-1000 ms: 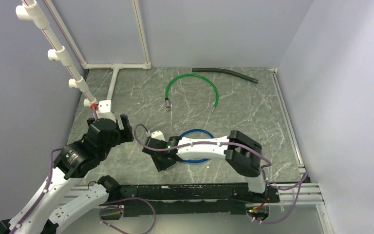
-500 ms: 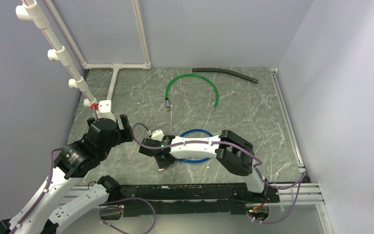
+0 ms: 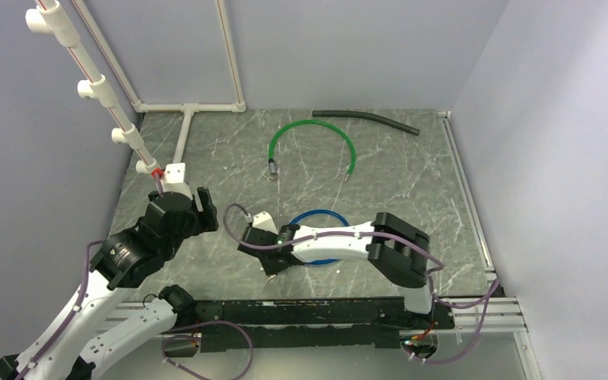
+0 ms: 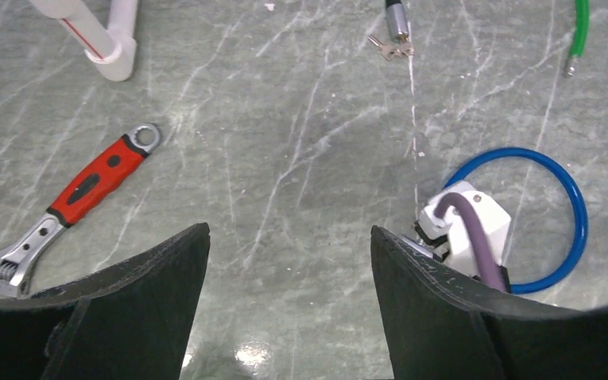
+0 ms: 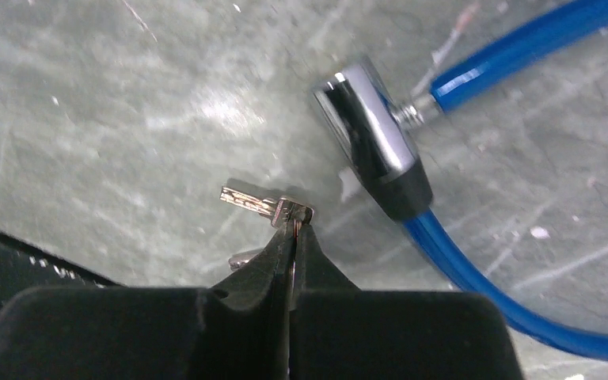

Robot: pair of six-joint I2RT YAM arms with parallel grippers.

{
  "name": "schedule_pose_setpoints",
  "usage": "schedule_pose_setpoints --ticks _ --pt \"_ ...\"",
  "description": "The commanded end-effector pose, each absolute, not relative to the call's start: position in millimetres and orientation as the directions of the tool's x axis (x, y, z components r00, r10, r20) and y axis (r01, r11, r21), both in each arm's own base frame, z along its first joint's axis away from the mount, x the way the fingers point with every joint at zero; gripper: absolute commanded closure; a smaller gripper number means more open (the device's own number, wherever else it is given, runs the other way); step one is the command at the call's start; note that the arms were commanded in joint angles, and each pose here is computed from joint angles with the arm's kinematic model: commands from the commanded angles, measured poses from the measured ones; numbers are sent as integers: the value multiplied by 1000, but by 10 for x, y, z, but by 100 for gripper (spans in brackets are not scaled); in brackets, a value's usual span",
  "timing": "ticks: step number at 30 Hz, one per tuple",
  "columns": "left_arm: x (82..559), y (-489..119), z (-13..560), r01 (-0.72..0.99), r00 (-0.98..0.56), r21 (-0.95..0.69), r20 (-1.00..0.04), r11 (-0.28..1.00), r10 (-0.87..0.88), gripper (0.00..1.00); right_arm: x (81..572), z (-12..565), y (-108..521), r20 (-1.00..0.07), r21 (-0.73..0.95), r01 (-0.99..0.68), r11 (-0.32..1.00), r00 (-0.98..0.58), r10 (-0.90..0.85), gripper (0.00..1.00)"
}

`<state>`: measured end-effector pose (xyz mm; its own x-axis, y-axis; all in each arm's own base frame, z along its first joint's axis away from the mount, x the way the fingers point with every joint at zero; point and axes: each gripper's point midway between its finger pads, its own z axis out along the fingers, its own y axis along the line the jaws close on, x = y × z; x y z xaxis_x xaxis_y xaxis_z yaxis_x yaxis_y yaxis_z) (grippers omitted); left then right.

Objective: Unlock with the key

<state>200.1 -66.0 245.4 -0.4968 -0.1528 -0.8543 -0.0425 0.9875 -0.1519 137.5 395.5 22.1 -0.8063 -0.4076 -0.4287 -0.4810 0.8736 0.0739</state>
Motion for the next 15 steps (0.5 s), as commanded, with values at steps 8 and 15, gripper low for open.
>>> schedule_pose_setpoints --ticks 8,15 --pt "1992 -983 2593 135 -466 -252 -870 958 -163 31 1739 1250 3921 -712 237 -514 825 -669 -213 100" --pt "1884 -1520 2799 396 -454 -394 -869 829 -196 33 1999 1701 3667 -759 347 -497 795 -647 -72 100"
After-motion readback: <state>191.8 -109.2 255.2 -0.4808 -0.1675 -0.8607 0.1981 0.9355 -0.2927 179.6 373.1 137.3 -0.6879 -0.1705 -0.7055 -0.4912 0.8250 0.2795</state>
